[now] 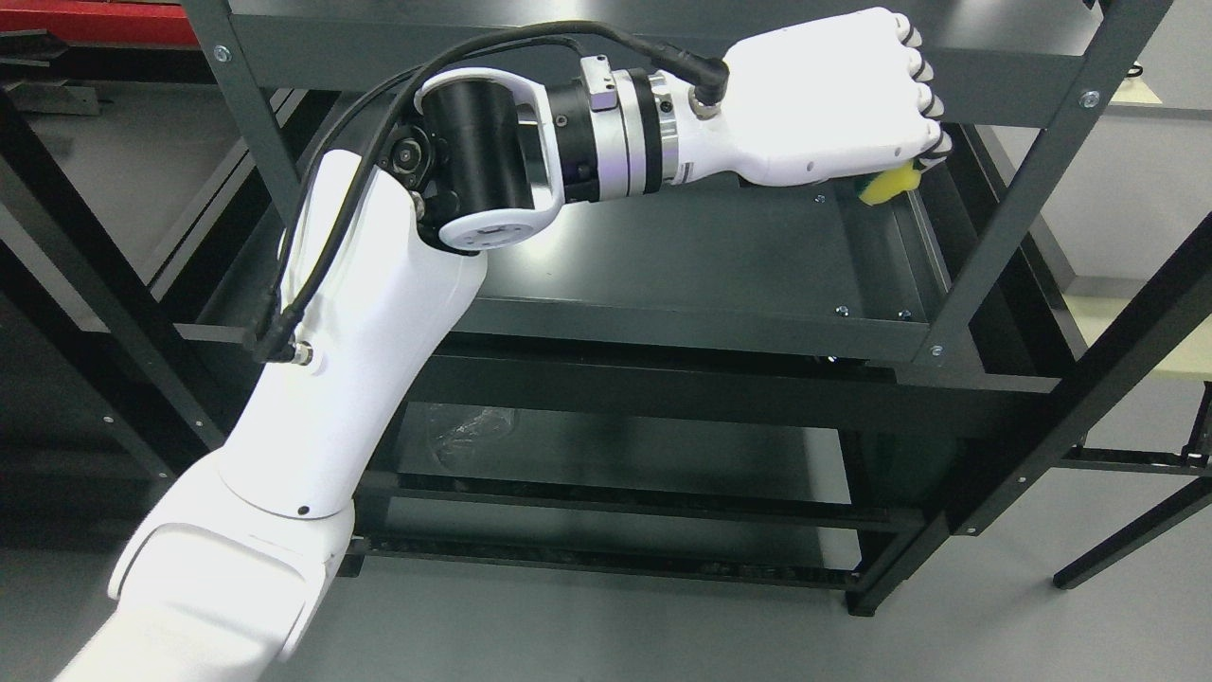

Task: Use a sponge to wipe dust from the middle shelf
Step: 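Wipe the sponge across the middle shelf surface with the left hand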

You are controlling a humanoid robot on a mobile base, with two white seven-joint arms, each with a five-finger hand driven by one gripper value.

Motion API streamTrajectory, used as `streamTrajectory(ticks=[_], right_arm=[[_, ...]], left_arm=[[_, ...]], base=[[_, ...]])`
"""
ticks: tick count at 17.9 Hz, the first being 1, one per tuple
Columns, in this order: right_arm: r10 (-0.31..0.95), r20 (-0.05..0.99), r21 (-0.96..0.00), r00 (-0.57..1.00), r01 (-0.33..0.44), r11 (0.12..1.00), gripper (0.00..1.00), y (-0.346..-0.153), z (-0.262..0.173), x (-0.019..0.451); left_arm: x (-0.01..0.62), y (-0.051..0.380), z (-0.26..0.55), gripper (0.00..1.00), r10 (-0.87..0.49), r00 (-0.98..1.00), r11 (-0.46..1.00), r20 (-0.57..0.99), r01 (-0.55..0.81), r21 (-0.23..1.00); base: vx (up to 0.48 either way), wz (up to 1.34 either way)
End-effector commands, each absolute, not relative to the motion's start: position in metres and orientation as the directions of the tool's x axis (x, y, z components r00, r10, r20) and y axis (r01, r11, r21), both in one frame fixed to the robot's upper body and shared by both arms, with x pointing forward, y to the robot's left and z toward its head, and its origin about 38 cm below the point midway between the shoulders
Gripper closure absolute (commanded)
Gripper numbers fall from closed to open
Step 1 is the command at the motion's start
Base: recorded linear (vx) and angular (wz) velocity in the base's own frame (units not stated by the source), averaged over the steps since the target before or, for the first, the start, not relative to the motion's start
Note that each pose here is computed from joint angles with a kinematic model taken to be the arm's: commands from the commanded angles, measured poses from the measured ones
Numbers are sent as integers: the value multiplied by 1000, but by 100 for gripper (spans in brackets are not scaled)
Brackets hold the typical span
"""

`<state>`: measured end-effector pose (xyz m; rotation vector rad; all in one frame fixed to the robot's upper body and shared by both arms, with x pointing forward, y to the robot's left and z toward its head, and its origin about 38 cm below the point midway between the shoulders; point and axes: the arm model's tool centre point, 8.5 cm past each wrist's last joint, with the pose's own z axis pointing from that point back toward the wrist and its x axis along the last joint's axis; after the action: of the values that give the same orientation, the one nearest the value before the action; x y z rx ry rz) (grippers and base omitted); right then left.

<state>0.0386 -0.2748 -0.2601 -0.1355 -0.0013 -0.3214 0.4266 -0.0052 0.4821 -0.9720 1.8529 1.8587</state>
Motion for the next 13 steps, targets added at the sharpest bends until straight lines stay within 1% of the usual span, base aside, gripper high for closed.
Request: streamTrajectory(ticks=[1, 4, 7, 10, 13], right_arm=[[-314, 45, -147, 948, 317, 937, 0, -287, -259, 44], [-314, 45, -147, 948, 317, 937, 0, -287, -259, 44], [-314, 45, -147, 948, 317, 937, 0, -287, -259, 44], [-314, 45, -147, 948, 317, 937, 0, -287, -259, 44], [-314, 45, -147, 948, 317, 937, 0, -287, -259, 44]], left_arm=[[460, 68, 485, 98, -424, -669, -115, -610, -628, 770], [455, 128, 490, 98, -505, -630, -98, -590, -637, 764], [447, 223, 504, 98, -579, -579, -132, -574, -628, 767], [433, 303, 506, 98, -660, -527, -159, -536, -599, 785], [419, 366, 487, 98, -749, -473, -159, -464, -551, 819]], base=[[0, 0], [0, 0], [0, 0], [1, -4], [1, -4]])
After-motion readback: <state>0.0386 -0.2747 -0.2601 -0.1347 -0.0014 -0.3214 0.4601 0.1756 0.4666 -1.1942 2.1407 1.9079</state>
